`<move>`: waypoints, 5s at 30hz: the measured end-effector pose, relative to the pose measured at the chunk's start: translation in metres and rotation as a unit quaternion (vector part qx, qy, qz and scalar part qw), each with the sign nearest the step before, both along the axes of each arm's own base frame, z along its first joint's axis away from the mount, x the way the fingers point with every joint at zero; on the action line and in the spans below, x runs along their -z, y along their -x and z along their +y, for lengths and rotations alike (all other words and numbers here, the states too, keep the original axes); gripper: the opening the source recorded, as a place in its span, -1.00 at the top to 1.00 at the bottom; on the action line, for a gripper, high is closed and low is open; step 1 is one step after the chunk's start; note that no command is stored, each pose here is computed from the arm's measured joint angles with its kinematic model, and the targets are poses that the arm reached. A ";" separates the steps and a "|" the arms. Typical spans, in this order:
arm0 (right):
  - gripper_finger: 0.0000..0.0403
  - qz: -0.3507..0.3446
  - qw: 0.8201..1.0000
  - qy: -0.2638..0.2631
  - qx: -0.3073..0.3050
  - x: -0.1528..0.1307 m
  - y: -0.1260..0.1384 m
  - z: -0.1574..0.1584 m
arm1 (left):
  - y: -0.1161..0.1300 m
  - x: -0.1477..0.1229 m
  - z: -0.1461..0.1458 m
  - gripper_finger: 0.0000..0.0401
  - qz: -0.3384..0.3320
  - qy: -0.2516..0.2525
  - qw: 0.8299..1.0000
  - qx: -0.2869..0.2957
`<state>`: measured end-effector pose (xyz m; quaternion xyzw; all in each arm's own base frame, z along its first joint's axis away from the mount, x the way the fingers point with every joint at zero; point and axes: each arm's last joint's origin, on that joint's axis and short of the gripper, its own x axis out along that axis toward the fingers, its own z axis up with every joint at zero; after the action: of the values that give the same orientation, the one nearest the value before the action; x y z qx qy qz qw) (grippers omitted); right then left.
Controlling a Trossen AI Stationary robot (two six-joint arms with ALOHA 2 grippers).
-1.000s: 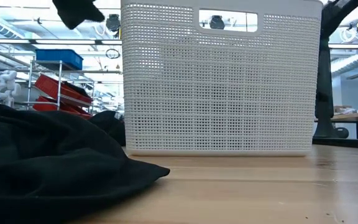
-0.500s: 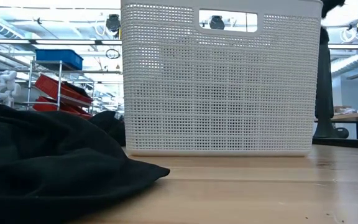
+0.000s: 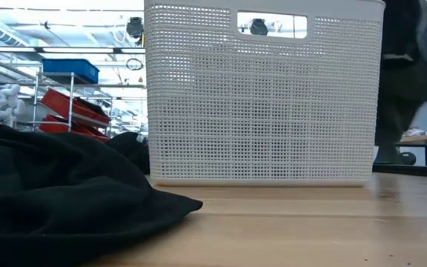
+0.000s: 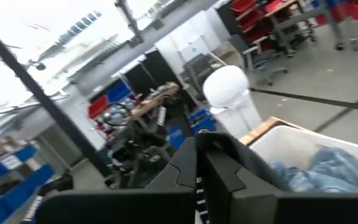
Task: Sort clothes
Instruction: Put gray boxer into the laundry bin
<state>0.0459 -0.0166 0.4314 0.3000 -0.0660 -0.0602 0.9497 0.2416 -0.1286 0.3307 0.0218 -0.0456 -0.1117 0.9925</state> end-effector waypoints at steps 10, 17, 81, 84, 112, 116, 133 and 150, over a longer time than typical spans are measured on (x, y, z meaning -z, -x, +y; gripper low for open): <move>1.00 -0.119 0.980 0.042 -0.154 -0.028 0.005 0.013 | -0.053 0.037 -0.025 0.08 -0.041 -0.033 0.998 -0.038; 1.00 -0.199 0.958 0.044 -0.204 -0.050 0.018 0.022 | -0.080 0.049 -0.037 0.08 -0.025 -0.042 0.998 -0.040; 1.00 -0.401 0.829 0.184 -0.345 -0.181 -0.140 0.101 | -0.084 0.034 -0.061 0.08 -0.028 -0.023 0.999 -0.032; 1.00 -0.389 0.833 0.191 -0.345 -0.178 -0.135 0.122 | -0.080 0.033 -0.068 0.08 -0.032 -0.019 0.999 -0.021; 1.00 0.085 0.972 0.214 0.035 -0.047 -0.201 0.279 | -0.053 0.078 -0.132 0.08 0.040 0.041 0.996 -0.063; 1.00 0.137 0.970 0.195 0.043 -0.023 -0.202 0.283 | -0.059 0.106 -0.137 0.08 0.065 0.055 0.989 -0.124; 1.00 0.179 0.964 0.179 0.080 0.016 -0.189 0.304 | -0.081 0.132 -0.129 0.56 0.113 0.089 0.989 -0.031; 1.00 0.241 0.956 0.105 0.131 0.054 -0.181 0.287 | -0.080 0.195 -0.142 0.00 0.206 0.019 0.978 -0.030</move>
<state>0.2267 0.2705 0.3774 0.1644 0.1201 -0.2468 0.9474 0.3214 -0.2702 0.1361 -0.0190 0.1586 -0.0831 0.9837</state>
